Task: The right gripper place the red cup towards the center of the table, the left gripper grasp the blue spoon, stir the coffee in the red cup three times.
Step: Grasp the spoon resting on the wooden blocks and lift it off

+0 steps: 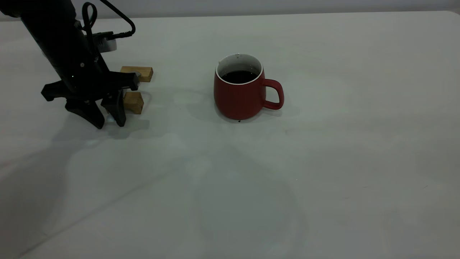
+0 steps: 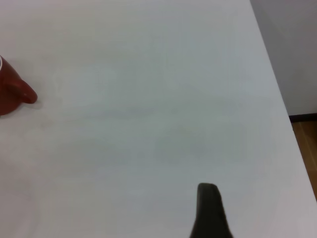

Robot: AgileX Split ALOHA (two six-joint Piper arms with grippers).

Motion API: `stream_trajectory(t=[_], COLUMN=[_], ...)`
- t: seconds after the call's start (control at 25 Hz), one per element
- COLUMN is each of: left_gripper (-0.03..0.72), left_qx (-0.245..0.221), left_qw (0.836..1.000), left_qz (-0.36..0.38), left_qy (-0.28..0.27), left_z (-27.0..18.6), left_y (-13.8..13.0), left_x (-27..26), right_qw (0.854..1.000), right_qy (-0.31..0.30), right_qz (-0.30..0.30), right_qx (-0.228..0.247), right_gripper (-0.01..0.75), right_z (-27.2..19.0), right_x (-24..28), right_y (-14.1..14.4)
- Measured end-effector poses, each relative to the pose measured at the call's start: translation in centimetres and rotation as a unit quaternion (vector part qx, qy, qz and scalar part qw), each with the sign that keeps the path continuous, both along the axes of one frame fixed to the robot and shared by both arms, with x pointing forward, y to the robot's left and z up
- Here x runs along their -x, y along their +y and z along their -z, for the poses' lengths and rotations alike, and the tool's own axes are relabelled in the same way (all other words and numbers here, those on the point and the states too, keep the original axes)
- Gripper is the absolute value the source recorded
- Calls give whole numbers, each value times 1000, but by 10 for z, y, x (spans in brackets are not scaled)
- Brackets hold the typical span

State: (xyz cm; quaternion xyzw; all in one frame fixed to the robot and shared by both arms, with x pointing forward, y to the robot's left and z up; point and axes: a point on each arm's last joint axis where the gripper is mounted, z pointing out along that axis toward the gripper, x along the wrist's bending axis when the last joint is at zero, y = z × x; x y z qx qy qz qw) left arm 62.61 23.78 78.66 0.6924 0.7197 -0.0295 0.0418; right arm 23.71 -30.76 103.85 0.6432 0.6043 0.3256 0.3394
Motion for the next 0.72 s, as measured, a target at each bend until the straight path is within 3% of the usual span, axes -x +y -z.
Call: stream_trajectory(t=[0.28, 0.48, 0.72], left_gripper=[333, 150, 150], left_qx=[0, 0, 4], left_qw=[1000, 1000, 1000], left_qz=[-1, -7, -14], left_qy=[-7, -7, -2], left_z=[0, 0, -13], left_y=[0, 0, -1], left_x=[-1, -2, -3], right_qw=[1000, 1000, 1000], right_qy=[0, 0, 0], right_qz=[0, 0, 0], right_qx=[0, 0, 0], right_gripper=[582, 582, 582], right_z=[0, 0, 0], right_x=[0, 0, 0], right_y=[0, 0, 0])
